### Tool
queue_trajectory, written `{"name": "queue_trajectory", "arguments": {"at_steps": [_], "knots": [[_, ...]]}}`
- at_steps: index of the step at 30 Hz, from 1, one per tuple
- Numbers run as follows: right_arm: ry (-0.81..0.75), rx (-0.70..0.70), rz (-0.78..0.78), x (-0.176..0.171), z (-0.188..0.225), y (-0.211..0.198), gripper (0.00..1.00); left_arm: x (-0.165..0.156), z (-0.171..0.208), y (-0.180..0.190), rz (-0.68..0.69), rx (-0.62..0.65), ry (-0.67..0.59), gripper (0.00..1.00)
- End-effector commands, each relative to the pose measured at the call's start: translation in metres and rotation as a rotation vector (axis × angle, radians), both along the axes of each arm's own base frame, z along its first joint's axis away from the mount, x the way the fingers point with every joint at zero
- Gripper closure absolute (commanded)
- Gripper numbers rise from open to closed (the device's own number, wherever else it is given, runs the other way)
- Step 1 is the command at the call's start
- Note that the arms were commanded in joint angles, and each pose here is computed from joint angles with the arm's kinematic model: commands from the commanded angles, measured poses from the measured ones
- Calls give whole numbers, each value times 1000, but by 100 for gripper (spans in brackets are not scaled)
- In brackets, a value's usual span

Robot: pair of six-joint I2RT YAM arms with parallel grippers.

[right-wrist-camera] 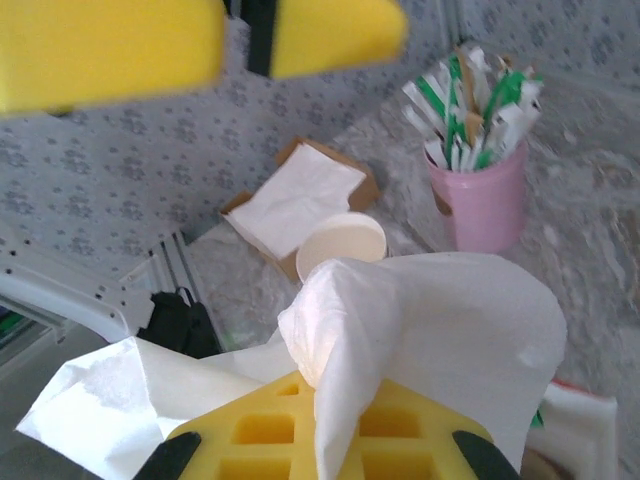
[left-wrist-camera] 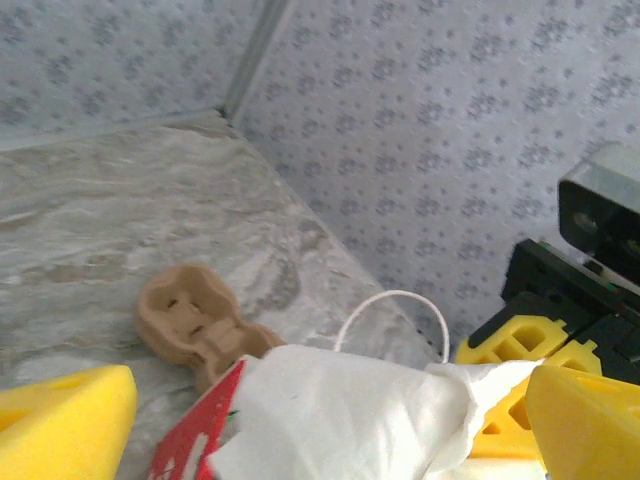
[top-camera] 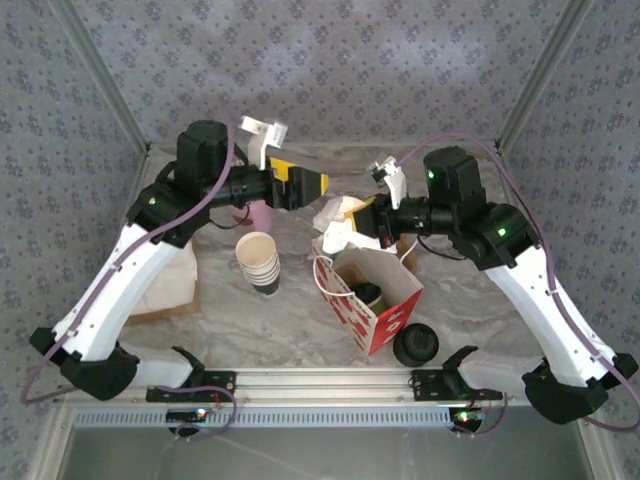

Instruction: Pack the takeout coffee

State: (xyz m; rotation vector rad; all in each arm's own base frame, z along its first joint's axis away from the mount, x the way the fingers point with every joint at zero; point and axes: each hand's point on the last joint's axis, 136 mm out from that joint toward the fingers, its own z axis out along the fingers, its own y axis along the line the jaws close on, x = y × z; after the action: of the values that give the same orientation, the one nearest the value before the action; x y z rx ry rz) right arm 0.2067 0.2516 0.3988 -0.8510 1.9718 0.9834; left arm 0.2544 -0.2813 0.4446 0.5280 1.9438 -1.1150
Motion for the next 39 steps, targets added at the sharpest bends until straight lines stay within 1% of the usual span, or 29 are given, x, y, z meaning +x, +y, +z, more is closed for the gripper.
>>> {"name": "queue_trajectory", "arguments": {"at_steps": [1, 6, 11, 14, 17, 23, 28, 34, 39], "knots": [[82, -95, -99, -4, -26, -17, 100, 9, -2, 24, 137, 30, -46, 1], [152, -154, -167, 0, -47, -24, 100, 9, -15, 36, 196, 39, -44, 1], [235, -213, -206, 9, -73, -21, 100, 8, -31, 41, 219, 59, -19, 0], [267, -272, -238, 15, -90, -22, 100, 9, -40, 42, 226, 72, -5, 1], [289, -310, -255, 18, -101, -22, 100, 10, -46, 42, 227, 80, 8, 1], [306, -350, -232, 17, -116, -11, 100, 11, -53, 41, 230, 90, 19, 0], [294, -374, -222, 13, -119, -4, 100, 12, -56, 41, 231, 97, 23, 0], [283, -424, -256, 15, -124, -9, 100, 14, -58, 40, 234, 102, 25, 1], [243, -343, -183, 2, -101, 6, 100, 15, -59, 40, 236, 105, 24, 1]]}}
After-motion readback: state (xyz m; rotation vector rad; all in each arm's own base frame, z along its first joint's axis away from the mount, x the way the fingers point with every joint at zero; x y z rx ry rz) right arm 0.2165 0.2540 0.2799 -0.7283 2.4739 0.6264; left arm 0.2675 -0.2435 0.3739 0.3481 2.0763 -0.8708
